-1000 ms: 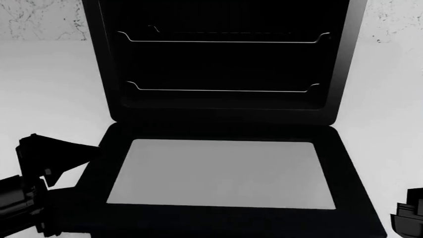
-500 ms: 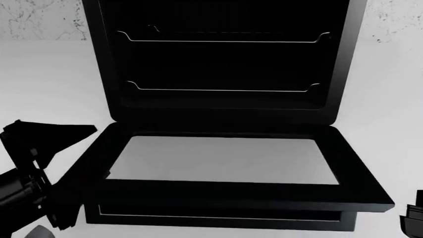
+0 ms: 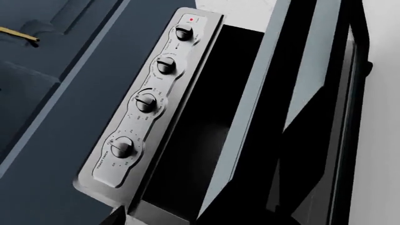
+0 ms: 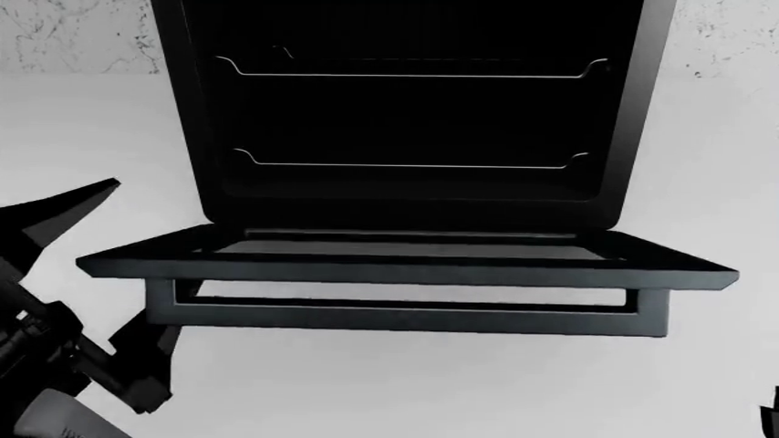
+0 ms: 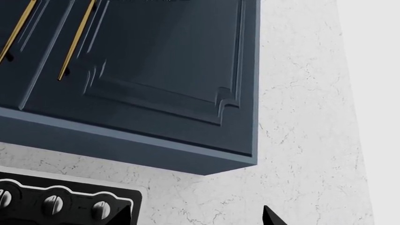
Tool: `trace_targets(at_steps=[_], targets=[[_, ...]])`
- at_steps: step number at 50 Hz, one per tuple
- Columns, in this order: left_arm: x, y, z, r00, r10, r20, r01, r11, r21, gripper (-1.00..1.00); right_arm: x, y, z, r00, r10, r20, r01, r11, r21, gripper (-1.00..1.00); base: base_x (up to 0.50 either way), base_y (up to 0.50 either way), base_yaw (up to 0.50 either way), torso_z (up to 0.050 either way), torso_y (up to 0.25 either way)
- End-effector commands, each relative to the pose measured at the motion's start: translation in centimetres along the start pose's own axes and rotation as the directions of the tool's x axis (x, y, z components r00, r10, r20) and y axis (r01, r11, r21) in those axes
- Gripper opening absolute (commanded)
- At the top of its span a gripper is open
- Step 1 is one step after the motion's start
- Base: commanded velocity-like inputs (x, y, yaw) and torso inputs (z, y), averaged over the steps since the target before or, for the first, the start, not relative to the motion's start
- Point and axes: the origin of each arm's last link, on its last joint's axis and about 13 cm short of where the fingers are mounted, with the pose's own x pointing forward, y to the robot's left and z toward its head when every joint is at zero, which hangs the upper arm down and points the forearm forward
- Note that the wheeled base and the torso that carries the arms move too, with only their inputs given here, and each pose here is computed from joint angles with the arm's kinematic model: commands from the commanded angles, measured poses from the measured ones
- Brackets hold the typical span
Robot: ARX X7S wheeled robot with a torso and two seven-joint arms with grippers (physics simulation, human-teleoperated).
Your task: Close the toaster oven door.
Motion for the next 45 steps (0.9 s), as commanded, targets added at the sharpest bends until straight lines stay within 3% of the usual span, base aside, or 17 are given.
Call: trace_targets(at_steps=[1, 6, 9, 14, 19, 20, 22, 24, 27, 28, 29, 33, 40, 45], targets=[[-0.2, -1.2, 3.5, 0.982, 0.159, -0.102, -0.178, 0.958, -0.224, 1.0, -0.1, -0.4, 0.1, 1.0, -0.006, 0.005, 0.006, 1.0, 0.003, 1.0, 0.0, 0.0, 0.0, 0.0, 0.011], [0.4, -2.2, 4.6, 0.965, 0.197, -0.171, -0.238, 0.934, -0.268, 1.0, 0.0, -0.5, 0.2, 1.0, -0.009, 0.008, 0.009, 1.0, 0.005, 1.0, 0.0, 0.0, 0.0, 0.003, 0.002], [1.2, -2.7, 5.3, 0.941, 0.251, -0.228, -0.316, 0.892, -0.322, 1.0, -0.1, -0.7, 0.3, 1.0, -0.013, 0.008, 0.013, 1.0, 0.003, 1.0, 0.0, 0.0, 0.0, 0.0, 0.003], [1.8, -3.6, 5.9, 0.917, 0.254, -0.307, -0.364, 0.846, -0.389, 1.0, -0.2, -0.9, 0.3, 1.0, -0.017, 0.01, 0.017, 1.0, 0.004, 1.0, 0.0, 0.0, 0.0, 0.0, 0.002], [2.6, -4.4, 6.3, 0.871, 0.26, -0.416, -0.453, 0.751, -0.48, 1.0, -0.3, -0.9, 0.2, 1.0, -0.017, 0.011, 0.017, 1.0, 0.005, 1.0, 0.0, 0.0, 0.0, 0.0, 0.0], [3.0, -4.5, 6.5, 0.858, 0.257, -0.444, -0.478, 0.717, -0.507, 1.0, -0.3, -0.9, 0.3, 1.0, -0.017, 0.012, 0.017, 1.0, 0.005, 1.0, 0.0, 0.0, 0.0, 0.0, 0.0], [3.5, -4.4, 6.5, 0.828, 0.243, -0.505, -0.514, 0.687, -0.513, 1.0, -0.3, -1.0, 0.3, 1.0, -0.017, 0.012, 0.017, 1.0, 0.005, 1.0, 0.0, 0.0, 0.0, 0.0, 0.0], [4.1, -4.2, 6.4, 0.808, 0.245, -0.536, -0.556, 0.62, -0.554, 1.0, -0.4, -1.0, 0.2, 1.0, -0.018, 0.013, 0.018, 1.0, 0.006, 1.0, 0.0, 0.0, 0.0, 0.0, 0.0], [5.2, -4.3, 5.9, 0.787, 0.206, -0.581, -0.585, 0.549, -0.597, 1.0, -0.3, -0.9, 0.3, 1.0, -0.015, 0.013, 0.015, 1.0, 0.007, 1.0, 0.0, 0.0, 0.0, 0.0, 0.0], [5.5, -4.3, 5.8, 0.785, 0.207, -0.584, -0.587, 0.55, -0.594, 1.0, -0.3, -0.9, 0.3, 1.0, -0.015, 0.013, 0.015, 1.0, 0.007, 1.0, 0.0, 0.0, 0.0, 0.0, 0.0], [6.0, -4.1, 5.5, 0.767, 0.18, -0.615, -0.606, 0.518, -0.604, 1.0, -0.2, -1.0, 0.3, 1.0, -0.017, 0.014, 0.017, 1.0, 0.006, 1.0, 0.0, 0.0, 0.0, 0.0, 0.0], [7.1, -3.9, 4.9, 0.725, 0.143, -0.674, -0.652, 0.459, -0.604, 1.0, -0.1, -1.0, 0.5, 1.0, -0.015, 0.019, 0.015, 1.0, 0.006, 1.0, 0.0, 0.0, 0.0, 0.0, 0.0], [8.8, -3.8, 3.8, 0.72, 0.112, -0.685, -0.651, 0.449, -0.611, 1.0, -0.3, -1.3, 0.5, 1.0, -0.021, 0.021, 0.021, 1.0, 0.005, 1.0, 0.0, 0.0, 0.0, 0.0, 0.0], [10.9, -3.4, 2.3, 0.72, 0.097, -0.687, -0.634, 0.493, -0.595, 1.0, -0.4, -1.3, 0.4, 1.0, -0.024, 0.02, 0.024, 1.0, 0.006, 1.0, 0.0, 0.0, 0.0, 0.0, 0.0]])
